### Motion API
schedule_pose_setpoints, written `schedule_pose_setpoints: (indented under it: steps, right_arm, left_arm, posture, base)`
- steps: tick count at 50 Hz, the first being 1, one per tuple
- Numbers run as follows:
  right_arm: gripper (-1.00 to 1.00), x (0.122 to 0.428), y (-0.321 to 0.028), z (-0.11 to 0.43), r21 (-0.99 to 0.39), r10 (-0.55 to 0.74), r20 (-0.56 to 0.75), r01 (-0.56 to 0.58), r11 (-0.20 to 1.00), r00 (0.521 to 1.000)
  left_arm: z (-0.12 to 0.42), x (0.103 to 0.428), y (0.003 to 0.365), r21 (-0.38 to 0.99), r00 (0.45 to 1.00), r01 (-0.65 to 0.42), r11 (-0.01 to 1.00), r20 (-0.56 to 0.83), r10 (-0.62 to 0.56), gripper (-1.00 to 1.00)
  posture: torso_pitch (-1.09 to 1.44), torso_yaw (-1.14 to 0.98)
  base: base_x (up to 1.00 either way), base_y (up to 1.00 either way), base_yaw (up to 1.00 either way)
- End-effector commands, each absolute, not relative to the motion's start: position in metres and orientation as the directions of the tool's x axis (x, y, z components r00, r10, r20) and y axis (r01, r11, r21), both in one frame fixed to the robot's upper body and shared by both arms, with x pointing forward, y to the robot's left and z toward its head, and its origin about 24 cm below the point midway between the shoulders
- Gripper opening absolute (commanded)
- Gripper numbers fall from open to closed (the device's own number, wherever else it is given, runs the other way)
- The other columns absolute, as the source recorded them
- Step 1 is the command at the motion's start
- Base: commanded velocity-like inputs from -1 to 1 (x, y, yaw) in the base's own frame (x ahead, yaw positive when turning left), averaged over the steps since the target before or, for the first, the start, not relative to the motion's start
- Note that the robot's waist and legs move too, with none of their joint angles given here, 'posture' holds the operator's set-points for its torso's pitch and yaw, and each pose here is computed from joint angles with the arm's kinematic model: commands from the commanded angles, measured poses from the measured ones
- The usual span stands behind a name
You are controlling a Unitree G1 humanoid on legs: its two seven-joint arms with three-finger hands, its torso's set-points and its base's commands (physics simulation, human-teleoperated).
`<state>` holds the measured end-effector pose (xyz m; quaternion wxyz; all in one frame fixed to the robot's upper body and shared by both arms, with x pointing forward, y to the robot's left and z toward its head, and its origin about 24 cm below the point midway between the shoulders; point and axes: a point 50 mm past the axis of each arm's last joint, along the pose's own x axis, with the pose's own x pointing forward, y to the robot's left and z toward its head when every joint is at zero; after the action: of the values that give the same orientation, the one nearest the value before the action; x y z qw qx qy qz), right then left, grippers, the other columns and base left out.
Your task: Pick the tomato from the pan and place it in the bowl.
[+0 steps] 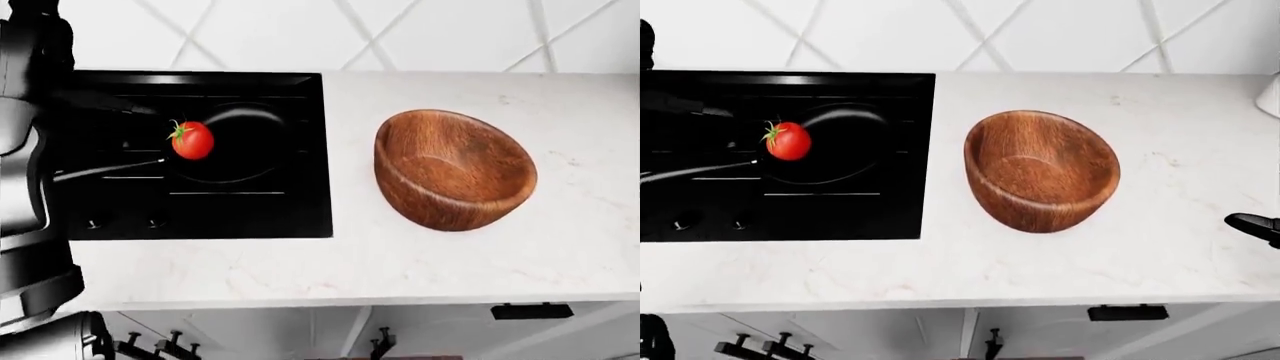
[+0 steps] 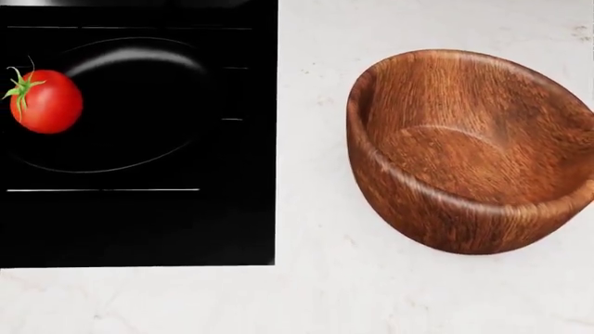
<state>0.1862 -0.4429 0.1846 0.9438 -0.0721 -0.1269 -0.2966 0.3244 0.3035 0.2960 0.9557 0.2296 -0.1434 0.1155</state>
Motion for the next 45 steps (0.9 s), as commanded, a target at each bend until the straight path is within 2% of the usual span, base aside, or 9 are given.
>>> schedule_pose_setpoints:
  steps: [1, 3, 6, 9, 19, 22, 27, 36, 45]
  right_arm:
    - [1.00, 0.184, -0.442, 0.209, -0.082, -0.519, 0.377, 0.585, 0.807, 0.767]
    - [1.00, 0.184, -0.442, 0.208, -0.083, -0.519, 0.376, 0.586, 0.806, 0.768]
    - [1.00, 0.184, -0.441, 0.209, -0.084, -0.518, 0.376, 0.585, 0.807, 0.768]
    - [1.00, 0.183, -0.442, 0.207, -0.085, -0.518, 0.375, 0.585, 0.807, 0.769]
    - [1.00, 0.185, -0.440, 0.207, -0.090, -0.514, 0.372, 0.582, 0.808, 0.773]
    - [1.00, 0.185, -0.441, 0.207, -0.091, -0.514, 0.372, 0.581, 0.809, 0.773]
    - [1.00, 0.184, -0.442, 0.207, -0.091, -0.513, 0.371, 0.580, 0.809, 0.774]
    - [1.00, 0.185, -0.440, 0.206, -0.094, -0.511, 0.370, 0.578, 0.811, 0.776]
    - [1.00, 0.186, -0.440, 0.205, -0.096, -0.508, 0.367, 0.575, 0.812, 0.779]
  left_arm:
    - [0.334, 0.319, 0.300, 0.440, 0.884, -0.321, 0.839, 0.457, 0.098, 1.00]
    - [0.344, 0.327, 0.301, 0.477, 0.870, -0.347, 0.808, 0.485, 0.088, 1.00]
    - [0.347, 0.341, 0.299, 0.548, 0.908, -0.302, 0.780, 0.415, 0.059, 1.00]
    - [0.348, 0.351, 0.294, 0.598, 0.923, -0.265, 0.756, 0.384, 0.020, 1.00]
    - [0.369, 0.370, 0.287, 0.713, 0.944, -0.230, 0.662, 0.329, -0.026, 1.00]
    - [0.368, 0.377, 0.282, 0.760, 0.967, -0.169, 0.627, 0.251, -0.044, 1.00]
    - [0.371, 0.381, 0.277, 0.794, 0.977, -0.138, 0.593, 0.208, -0.050, 1.00]
    - [0.371, 0.386, 0.268, 0.900, 0.992, -0.073, 0.429, 0.109, -0.061, 1.00]
    - [0.357, 0.396, 0.250, 0.962, 0.997, 0.045, 0.270, -0.027, -0.072, 1.00]
  posture:
    - [0.00, 0.00]
    - [0.00, 0.00]
    - [0.00, 0.00]
    - [0.00, 0.00]
    - [0.00, 0.00]
    - [0.00, 0.00]
    - [0.00, 0.00]
    - [0.00, 0.00]
    - [0.00, 0.00]
  base:
    - [0.00, 0.00, 0.00]
    - [0.00, 0.00, 0.00]
    - [0.00, 0.00, 0.00]
    - [0.00, 0.00, 0.00]
    - [0.00, 0.00, 0.00]
    - [0.00, 0.00, 0.00]
    - [0.00, 0.00, 0.00]
    - [0.00, 0.00, 0.00]
    - [0.00, 0.00, 0.00]
